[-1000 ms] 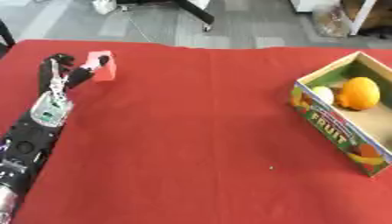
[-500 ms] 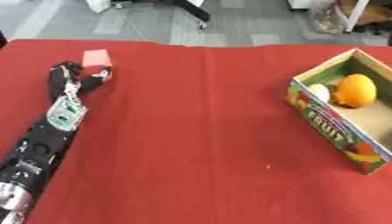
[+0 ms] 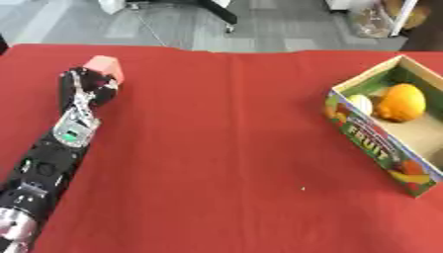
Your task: Pick up the objects with one hand, pass them to the other hand, and then place them into the box on the other side of the table.
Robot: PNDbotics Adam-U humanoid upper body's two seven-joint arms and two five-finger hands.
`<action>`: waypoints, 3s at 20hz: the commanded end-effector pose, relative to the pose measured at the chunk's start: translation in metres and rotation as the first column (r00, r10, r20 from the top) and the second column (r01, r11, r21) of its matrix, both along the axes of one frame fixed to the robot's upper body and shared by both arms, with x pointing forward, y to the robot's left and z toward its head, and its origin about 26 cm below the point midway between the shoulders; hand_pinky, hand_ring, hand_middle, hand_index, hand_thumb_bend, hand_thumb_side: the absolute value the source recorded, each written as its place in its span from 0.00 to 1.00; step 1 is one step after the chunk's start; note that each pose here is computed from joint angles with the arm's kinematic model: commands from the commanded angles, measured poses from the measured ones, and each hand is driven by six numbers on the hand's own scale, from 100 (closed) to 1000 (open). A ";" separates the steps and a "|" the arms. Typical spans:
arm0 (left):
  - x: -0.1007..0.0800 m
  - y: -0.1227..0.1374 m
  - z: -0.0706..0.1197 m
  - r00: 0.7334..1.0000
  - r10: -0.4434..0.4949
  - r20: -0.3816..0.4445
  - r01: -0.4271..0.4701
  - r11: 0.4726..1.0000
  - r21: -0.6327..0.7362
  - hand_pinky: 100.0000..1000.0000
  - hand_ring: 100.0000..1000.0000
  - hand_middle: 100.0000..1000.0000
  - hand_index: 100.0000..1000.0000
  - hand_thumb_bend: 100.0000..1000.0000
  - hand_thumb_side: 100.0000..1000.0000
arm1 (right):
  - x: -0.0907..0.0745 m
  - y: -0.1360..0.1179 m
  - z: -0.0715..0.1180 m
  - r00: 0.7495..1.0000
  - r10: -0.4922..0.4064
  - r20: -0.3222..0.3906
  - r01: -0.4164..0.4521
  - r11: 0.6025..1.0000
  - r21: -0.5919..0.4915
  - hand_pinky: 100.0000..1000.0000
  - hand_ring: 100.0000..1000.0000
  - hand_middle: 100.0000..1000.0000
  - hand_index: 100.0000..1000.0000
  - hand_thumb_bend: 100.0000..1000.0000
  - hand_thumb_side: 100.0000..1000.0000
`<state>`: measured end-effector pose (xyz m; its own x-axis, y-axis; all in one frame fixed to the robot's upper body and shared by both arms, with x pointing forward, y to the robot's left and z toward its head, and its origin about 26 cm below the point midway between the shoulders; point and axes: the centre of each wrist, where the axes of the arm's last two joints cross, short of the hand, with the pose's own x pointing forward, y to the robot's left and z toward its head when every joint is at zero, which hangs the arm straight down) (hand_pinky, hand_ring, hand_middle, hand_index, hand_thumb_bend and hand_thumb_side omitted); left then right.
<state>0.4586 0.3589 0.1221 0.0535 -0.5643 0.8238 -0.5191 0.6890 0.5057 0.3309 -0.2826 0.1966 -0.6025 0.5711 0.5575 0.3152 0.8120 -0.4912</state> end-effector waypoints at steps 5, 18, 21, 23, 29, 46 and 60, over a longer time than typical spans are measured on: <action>-0.020 0.020 0.067 0.971 -0.158 0.179 0.156 0.988 0.024 0.63 0.39 0.28 0.37 0.04 0.00 | -0.002 0.000 0.009 0.999 0.022 0.027 -0.021 0.999 -0.025 0.59 0.58 0.43 0.66 0.03 0.25; -0.088 -0.032 0.137 0.741 -0.659 0.127 0.624 0.746 0.234 0.64 0.40 0.29 0.38 0.08 0.00 | 0.000 0.039 0.016 0.951 0.308 0.005 -0.302 0.935 -0.185 0.60 0.58 0.43 0.67 0.04 0.26; -0.094 -0.035 0.137 0.733 -0.675 0.084 0.639 0.726 0.255 0.64 0.41 0.30 0.39 0.11 0.00 | 0.001 0.044 0.014 0.936 0.352 -0.016 -0.347 0.915 -0.208 0.60 0.58 0.43 0.66 0.04 0.26; -0.092 -0.029 0.133 0.775 -0.632 0.016 0.604 0.748 0.275 0.68 0.49 0.40 0.49 0.39 0.17 | 0.001 0.045 0.012 0.931 0.363 -0.030 -0.361 0.908 -0.214 0.60 0.58 0.43 0.66 0.04 0.26; -0.065 0.006 0.109 0.937 -0.228 -0.263 0.321 0.858 0.401 0.78 0.68 0.62 0.71 0.87 0.47 | 0.002 0.043 0.006 0.929 0.365 -0.059 -0.369 0.904 -0.215 0.60 0.58 0.43 0.66 0.04 0.27; -0.026 0.017 0.004 0.866 -0.035 -0.499 0.194 0.942 0.272 0.68 0.56 0.49 0.59 0.65 0.29 | 0.002 0.043 0.003 0.928 0.366 -0.069 -0.372 0.904 -0.209 0.60 0.58 0.43 0.66 0.03 0.27; -0.060 -0.008 0.078 0.902 -0.387 -0.193 0.419 0.892 0.168 0.61 0.39 0.28 0.38 0.27 0.08 | 0.003 0.055 0.006 0.896 0.435 -0.089 -0.443 0.860 -0.254 0.60 0.58 0.43 0.66 0.03 0.27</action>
